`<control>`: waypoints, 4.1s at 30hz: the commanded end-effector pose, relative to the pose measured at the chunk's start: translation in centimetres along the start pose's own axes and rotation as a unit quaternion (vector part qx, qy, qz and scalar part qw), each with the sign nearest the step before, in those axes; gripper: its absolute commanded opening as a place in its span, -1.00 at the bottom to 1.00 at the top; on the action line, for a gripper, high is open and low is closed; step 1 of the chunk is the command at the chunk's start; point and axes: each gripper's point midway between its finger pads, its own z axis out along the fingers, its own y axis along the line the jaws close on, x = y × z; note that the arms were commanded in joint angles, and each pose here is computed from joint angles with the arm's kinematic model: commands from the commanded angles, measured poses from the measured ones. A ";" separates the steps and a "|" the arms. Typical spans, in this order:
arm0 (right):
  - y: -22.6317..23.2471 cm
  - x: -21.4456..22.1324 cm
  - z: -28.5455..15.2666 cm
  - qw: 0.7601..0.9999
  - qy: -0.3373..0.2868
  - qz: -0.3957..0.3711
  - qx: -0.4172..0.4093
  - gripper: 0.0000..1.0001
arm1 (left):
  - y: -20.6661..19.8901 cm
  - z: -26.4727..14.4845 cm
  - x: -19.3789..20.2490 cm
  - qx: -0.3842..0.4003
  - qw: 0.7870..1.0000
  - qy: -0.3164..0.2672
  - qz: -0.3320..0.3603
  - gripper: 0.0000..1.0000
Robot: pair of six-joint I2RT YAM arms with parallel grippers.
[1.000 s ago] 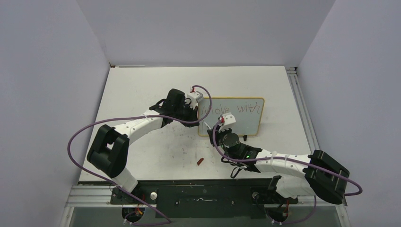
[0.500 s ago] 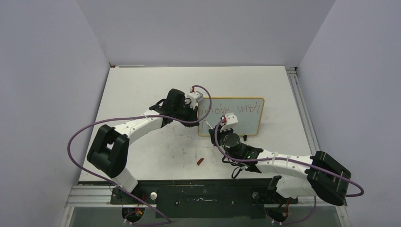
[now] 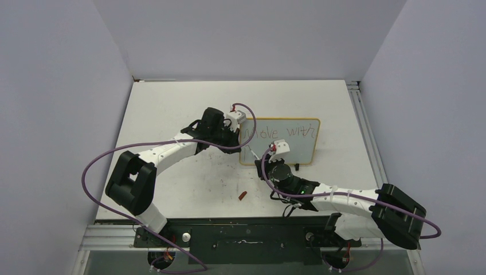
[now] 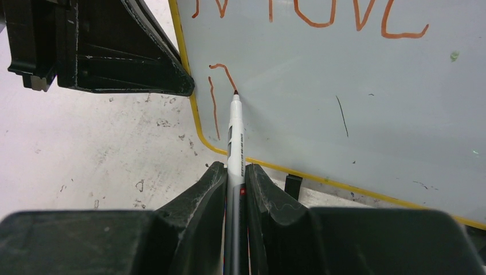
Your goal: Write a sentence on the whiteboard
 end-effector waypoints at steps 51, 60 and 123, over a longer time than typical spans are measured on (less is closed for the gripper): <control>2.5 -1.8 -1.8 0.996 -0.022 -0.030 -0.077 -0.89 | -0.8 -1.1 -3.4 0.014 0.999 -0.042 0.016 -1.00; 1.2 -1.1 -0.8 0.999 -0.016 -0.027 -0.036 -0.89 | -0.8 -1.1 -3.4 0.015 0.999 -0.042 0.015 -1.00; -1.6 2.7 -0.2 0.999 0.034 -0.027 0.016 -0.89 | -0.8 -1.1 -3.3 0.016 0.999 -0.041 0.015 -1.00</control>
